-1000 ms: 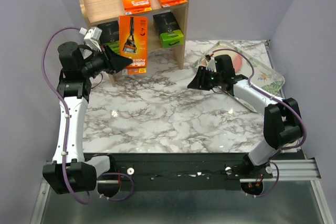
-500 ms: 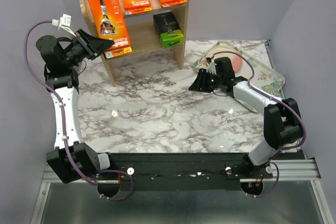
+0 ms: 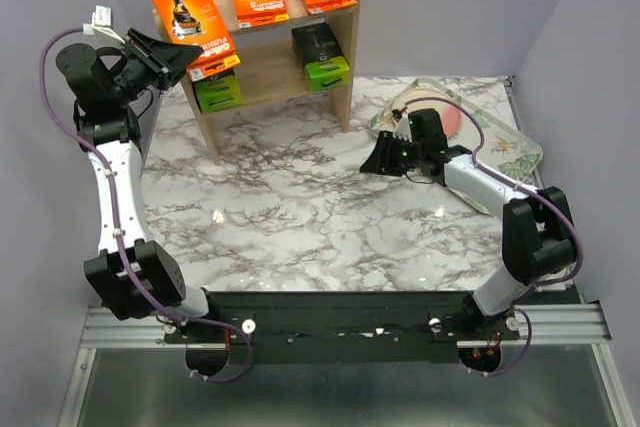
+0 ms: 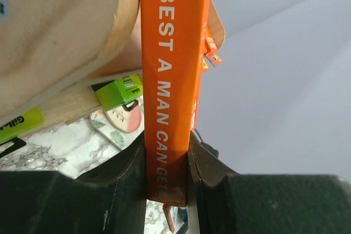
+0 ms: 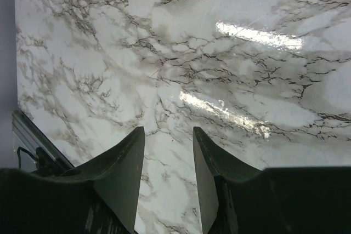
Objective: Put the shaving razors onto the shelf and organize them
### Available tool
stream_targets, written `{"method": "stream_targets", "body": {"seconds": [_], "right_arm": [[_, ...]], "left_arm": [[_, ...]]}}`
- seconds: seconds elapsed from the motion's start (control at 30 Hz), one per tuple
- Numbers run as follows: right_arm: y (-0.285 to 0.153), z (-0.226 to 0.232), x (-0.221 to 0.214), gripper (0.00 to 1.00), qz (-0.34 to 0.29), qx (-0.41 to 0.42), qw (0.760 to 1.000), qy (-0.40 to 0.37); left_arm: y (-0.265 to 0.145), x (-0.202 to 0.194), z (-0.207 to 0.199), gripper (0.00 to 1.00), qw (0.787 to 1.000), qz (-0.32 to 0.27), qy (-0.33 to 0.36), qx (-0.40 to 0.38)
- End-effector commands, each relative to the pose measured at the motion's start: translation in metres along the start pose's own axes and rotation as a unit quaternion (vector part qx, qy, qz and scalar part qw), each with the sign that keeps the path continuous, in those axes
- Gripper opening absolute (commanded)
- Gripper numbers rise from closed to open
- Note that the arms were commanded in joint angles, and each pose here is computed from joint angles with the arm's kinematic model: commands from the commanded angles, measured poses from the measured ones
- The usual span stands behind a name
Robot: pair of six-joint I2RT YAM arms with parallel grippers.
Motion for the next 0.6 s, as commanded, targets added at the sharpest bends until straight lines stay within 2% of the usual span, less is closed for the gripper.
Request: {"method": "stream_targets", "body": {"seconds": [0.0,0.13,0.23,0.47,0.57], "right_arm": [[-0.008,0.020,0.012,0.49,-0.014,0.042,0.998,-0.042],[-0.013,0.047,0.026,0.56,-0.018,0.099,0.992,-0.078],[-0.019,0.085,0.042,0.61,-0.034,0.156,0.979,-0.124],[-0.034,0.184,0.075,0.61,-0.097,0.273,0.925,-0.246],[-0.031,0.204,0.081,0.61,-0.104,0.289,0.918,-0.250]], "left_arm": [[0.004,0.017,0.005,0.34,0.998,-0.014,-0.054,0.007],[0.008,0.022,0.011,0.36,0.997,-0.010,-0.074,0.008],[0.009,0.022,0.013,0.36,0.997,-0.002,-0.080,0.007],[0.013,0.008,0.004,0.34,0.997,0.031,-0.066,-0.010],[0.014,0.008,-0.001,0.31,0.998,0.030,-0.060,-0.015]]}}
Point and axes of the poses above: each gripper's point midway between its finger pads, its own y axis out along the fingers, its own z axis along the line the jaws close on, x = y × z, the point moved 8 cm from there along -y, back along the fingers, and after that the axes turned 5 degrees about y, right-handed, at the moved point
